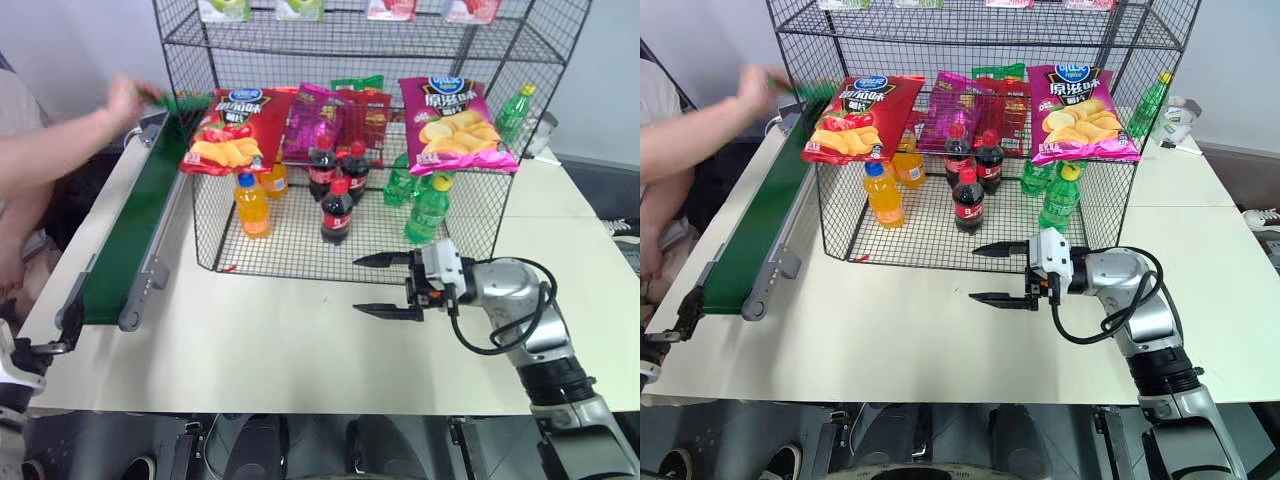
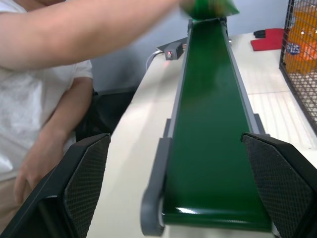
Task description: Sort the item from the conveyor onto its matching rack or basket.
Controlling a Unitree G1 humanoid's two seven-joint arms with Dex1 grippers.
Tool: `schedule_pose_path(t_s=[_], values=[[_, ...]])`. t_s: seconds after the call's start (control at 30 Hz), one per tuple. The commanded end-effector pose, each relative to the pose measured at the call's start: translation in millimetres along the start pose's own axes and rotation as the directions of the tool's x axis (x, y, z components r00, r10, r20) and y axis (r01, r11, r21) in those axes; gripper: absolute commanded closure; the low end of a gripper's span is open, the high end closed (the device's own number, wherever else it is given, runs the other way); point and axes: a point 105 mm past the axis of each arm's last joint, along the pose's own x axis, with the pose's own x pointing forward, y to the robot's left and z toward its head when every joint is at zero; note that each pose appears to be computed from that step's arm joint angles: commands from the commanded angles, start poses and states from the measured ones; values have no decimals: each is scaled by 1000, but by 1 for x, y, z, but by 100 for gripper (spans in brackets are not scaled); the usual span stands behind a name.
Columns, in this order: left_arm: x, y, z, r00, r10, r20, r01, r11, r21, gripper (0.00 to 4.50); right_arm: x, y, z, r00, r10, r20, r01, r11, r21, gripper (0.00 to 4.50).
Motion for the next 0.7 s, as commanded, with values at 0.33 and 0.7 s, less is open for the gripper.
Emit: schedule_pose_path(t_s=[0.33, 0.7], values=[[5, 1, 14, 997, -17, 76, 13, 998, 59, 0, 0, -6, 14, 999, -29, 19, 29, 998, -50, 95], [3, 1, 14, 996, -31, 79, 24, 996, 90, 0, -3, -6, 16, 1000, -26, 4, 26, 999, -35, 95]])
